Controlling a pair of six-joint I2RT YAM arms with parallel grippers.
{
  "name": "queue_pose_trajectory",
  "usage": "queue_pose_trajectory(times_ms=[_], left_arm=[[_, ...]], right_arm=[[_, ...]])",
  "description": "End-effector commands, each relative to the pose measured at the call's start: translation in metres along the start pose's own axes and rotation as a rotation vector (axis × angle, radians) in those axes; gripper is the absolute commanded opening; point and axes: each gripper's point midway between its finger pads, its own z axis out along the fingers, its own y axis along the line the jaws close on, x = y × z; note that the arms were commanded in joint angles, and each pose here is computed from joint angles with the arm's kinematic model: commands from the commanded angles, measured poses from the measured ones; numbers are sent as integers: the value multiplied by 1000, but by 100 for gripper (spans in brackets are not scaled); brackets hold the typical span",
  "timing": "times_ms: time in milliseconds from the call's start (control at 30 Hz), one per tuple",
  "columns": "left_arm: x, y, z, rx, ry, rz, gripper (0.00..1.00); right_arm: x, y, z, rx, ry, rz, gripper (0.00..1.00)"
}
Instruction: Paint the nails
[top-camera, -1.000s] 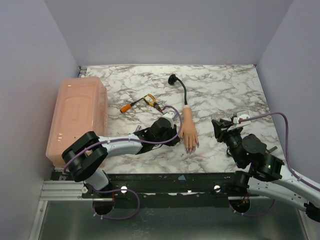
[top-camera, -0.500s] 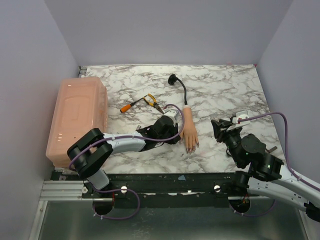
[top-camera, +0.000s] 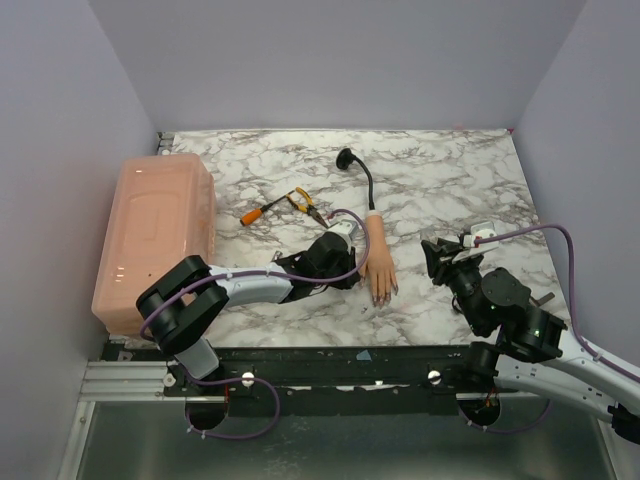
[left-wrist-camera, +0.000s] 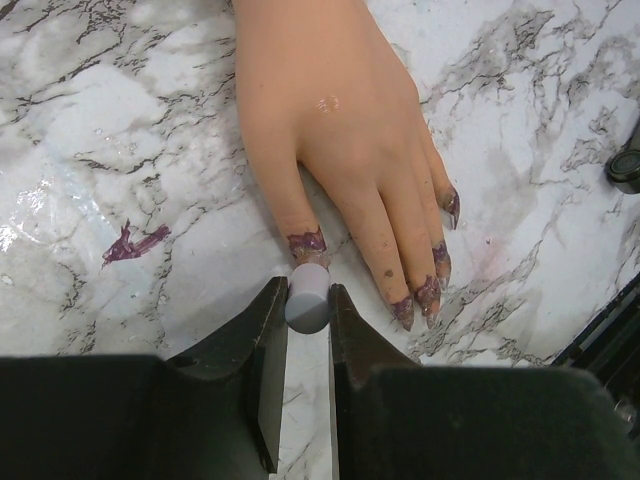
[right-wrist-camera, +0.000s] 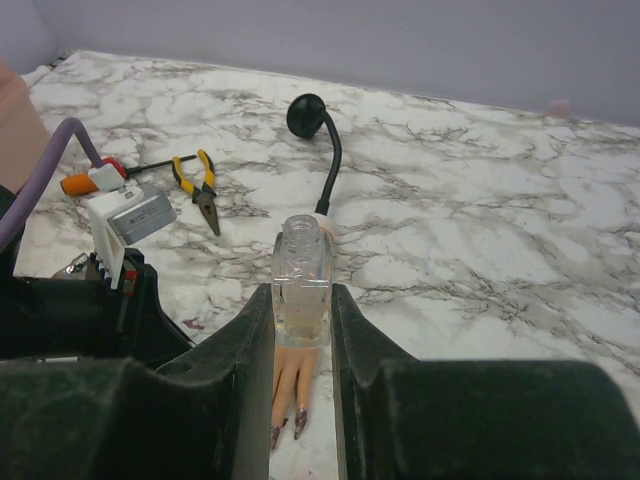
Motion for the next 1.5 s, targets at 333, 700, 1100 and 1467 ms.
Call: queue_pose_trajectory(times_ms=[333,700,1100,1467], left_arm=[[7,0,-1,25,-3,-5,0],[16,-4,-6,42,5,7,0],[6,-12,-20,63,-26,6,0],[-7,-5,-8,7,-33,10,0]], right_arm=[[2,3,1,-11,2,6,0],[3,4,1,-15,2,7,0],[3,4,1,-17,3,7,0],[4,5,2,-16,7,3,0]])
